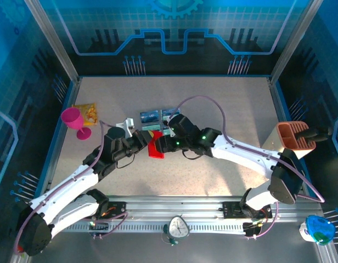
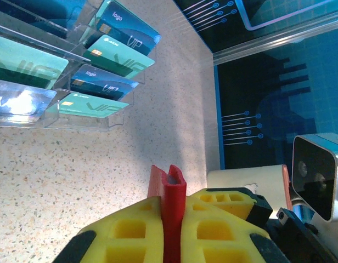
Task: Put the credit cards into the card holder
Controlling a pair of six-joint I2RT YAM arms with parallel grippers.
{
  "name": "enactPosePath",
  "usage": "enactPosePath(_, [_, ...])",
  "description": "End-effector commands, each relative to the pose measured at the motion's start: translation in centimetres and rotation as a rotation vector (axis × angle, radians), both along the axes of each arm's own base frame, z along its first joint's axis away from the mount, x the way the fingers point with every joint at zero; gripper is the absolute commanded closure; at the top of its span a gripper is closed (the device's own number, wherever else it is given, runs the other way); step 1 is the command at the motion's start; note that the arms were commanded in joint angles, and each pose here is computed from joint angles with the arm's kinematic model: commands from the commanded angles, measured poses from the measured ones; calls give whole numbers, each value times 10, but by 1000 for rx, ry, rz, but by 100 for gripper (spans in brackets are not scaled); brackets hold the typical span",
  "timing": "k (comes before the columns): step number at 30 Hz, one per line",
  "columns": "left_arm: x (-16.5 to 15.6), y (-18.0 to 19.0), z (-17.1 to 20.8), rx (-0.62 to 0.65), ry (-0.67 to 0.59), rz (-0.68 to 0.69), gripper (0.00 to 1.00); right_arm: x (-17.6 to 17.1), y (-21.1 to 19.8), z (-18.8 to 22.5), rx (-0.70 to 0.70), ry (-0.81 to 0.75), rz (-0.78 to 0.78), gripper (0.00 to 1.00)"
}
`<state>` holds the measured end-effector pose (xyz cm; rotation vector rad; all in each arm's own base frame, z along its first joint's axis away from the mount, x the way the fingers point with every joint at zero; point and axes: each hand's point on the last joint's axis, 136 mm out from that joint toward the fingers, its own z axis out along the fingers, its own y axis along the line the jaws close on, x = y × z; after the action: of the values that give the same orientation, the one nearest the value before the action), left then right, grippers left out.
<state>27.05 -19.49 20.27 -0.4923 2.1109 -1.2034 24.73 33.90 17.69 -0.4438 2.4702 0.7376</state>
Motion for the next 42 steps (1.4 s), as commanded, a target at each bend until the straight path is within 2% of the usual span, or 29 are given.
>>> enactPosePath(1, [1, -5, 18, -19, -39, -4, 100, 10, -15, -19, -82, -30, -85, 43])
enactPosePath(9, [-1, -9, 22, -22, -49, -10, 100, 13, -42, -47, -162, -37, -181, 65])
enactPosePath(13, [0, -10, 22, -19, -47, -11, 100, 10, -42, -54, -153, -15, -172, 81])
enactPosePath(15, [-1, -10, 21, -21, -43, -12, 100, 10, -49, -59, -155, -2, -183, 83])
enactPosePath(17, [-2, -11, 22, -24, -45, -13, 100, 8, -59, -64, -148, 14, -198, 80])
enactPosePath(20, [-2, -9, 24, -26, -48, -7, 100, 2, -83, -69, -107, 49, -226, 71])
enactPosePath(25, [0, -8, 36, -58, -68, 13, 100, -13, -107, -55, 64, 81, -225, 56])
enactPosePath(30, [9, -11, 54, -175, -86, 51, 100, -26, -102, -10, 355, 38, -174, 42])
enactPosePath(36, [17, -11, 72, -337, -91, 104, 100, -27, -88, 39, 646, -4, -129, 35])
enactPosePath(42, [21, -12, 85, -387, -108, 114, 100, -20, -68, 82, 832, -41, -54, 32])
